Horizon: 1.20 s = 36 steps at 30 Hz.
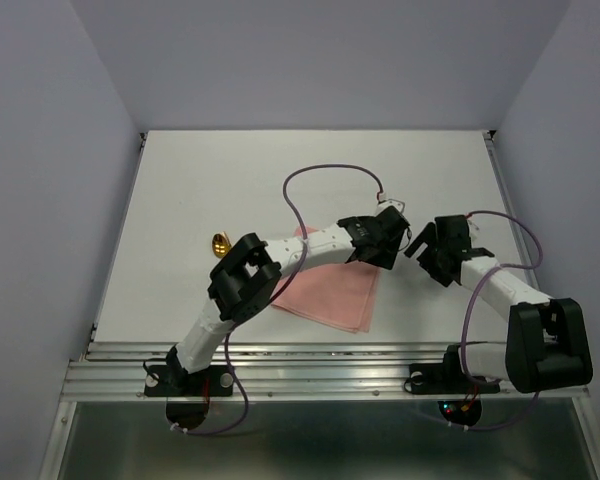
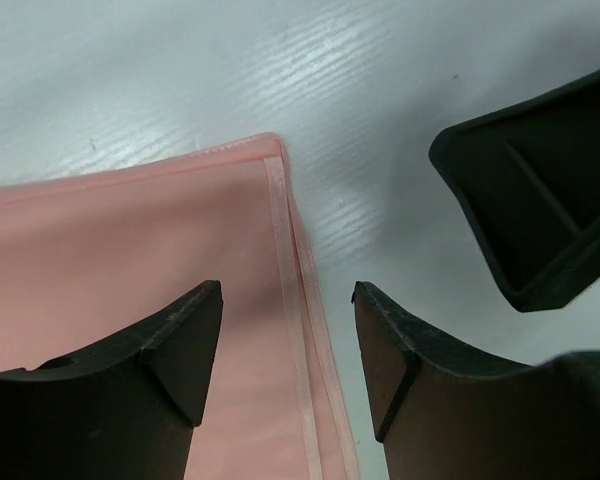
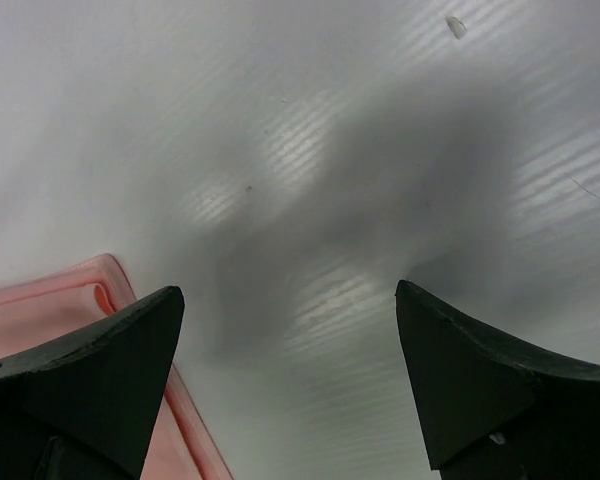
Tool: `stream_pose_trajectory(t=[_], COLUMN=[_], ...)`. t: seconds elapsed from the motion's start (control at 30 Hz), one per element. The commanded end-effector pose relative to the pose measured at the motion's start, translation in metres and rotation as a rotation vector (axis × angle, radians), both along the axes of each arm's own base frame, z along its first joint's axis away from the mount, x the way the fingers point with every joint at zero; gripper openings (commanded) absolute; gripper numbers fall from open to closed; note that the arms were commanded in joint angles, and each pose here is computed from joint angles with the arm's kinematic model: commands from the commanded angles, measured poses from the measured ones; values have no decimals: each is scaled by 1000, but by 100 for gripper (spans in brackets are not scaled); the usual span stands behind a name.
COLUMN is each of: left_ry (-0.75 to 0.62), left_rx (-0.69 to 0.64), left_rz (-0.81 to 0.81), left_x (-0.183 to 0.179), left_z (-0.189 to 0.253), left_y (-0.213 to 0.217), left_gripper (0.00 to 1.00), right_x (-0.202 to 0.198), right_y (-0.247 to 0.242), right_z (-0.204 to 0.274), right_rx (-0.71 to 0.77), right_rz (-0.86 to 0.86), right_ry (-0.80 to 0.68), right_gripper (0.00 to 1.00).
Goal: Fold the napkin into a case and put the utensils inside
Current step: Pick up the lower triangle-folded napkin from the center of the board.
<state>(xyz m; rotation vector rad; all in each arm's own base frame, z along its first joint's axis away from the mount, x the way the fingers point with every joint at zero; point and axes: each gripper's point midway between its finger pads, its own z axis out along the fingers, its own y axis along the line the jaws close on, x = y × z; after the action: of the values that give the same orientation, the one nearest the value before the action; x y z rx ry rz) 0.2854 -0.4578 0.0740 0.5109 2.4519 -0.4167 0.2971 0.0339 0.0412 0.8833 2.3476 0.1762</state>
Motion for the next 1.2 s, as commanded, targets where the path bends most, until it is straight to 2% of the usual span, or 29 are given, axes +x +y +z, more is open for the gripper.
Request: stream_pose_trajectory(t=[0.0,0.53,0.9,1.0,1.13,1.17], left_ry=[-30,-144,-98,-82,-29,-19], left_rx=[16,149,231,237,209,201], left_rz=[9,73,80,75,29,17], left_x=[11,45,38,36,27,27], left_z=[16,-9,-49,-57,-64,-65], left_y=[-3,-9,3,4,-2,-3], left_gripper=[66,67,63,57,33,31], right_x=[1,-14,-20,-19,-17,-16], right_y=[-12,-30,-31,-31,-29,-28], right_z=[15,6,11,13,16,17], right_rx=[23,-21,-16,-15,-6,-2], right_rz=[-105,-128,-130,-132,-128,-123], right_ry=[-66,-52,-95,-105,-110,-113], right_gripper=[93,97,98,98,98,98])
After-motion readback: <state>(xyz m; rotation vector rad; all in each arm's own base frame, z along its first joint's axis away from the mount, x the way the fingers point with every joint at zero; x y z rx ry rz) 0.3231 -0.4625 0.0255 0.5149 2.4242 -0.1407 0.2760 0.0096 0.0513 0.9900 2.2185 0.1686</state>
